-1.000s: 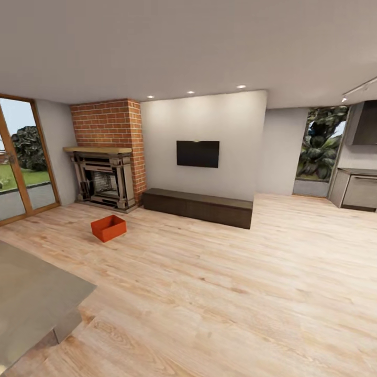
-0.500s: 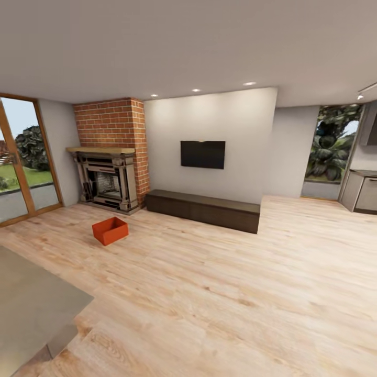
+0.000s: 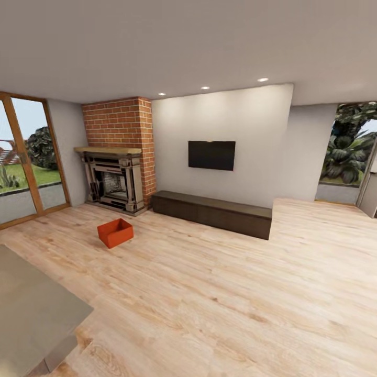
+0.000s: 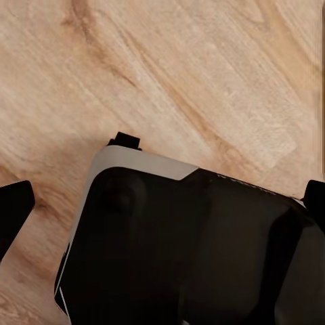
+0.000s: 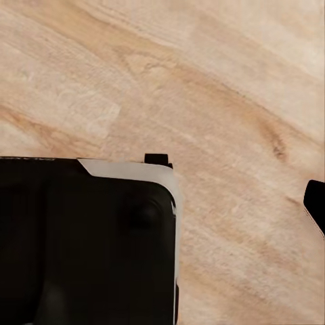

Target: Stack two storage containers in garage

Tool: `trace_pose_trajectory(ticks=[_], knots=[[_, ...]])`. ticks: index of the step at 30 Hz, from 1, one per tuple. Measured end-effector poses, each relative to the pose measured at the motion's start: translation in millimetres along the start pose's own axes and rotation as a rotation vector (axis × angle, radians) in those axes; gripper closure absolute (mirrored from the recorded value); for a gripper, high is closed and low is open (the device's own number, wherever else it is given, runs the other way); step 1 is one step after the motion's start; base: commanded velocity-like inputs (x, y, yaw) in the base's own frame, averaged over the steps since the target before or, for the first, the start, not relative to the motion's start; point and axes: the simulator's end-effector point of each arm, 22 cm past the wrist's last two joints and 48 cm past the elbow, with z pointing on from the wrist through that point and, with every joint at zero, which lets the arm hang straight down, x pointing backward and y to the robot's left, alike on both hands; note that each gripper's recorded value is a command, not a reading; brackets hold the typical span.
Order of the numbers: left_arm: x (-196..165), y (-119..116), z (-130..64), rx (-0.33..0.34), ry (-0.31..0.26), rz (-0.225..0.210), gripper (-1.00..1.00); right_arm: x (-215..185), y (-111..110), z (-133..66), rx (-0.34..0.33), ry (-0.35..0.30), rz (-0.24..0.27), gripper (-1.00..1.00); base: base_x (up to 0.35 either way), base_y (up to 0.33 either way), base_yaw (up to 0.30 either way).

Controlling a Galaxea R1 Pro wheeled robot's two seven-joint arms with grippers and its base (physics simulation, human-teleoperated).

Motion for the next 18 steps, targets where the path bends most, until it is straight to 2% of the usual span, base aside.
trace_pose_trajectory(ticks=[18], knots=[[0.0,0.0,0.0,0.000,0.000,0.000,-1.00,-0.6,-4.0,-0.1,0.006,-0.003,-0.004,-1.00,0.324,0.000,0.000]])
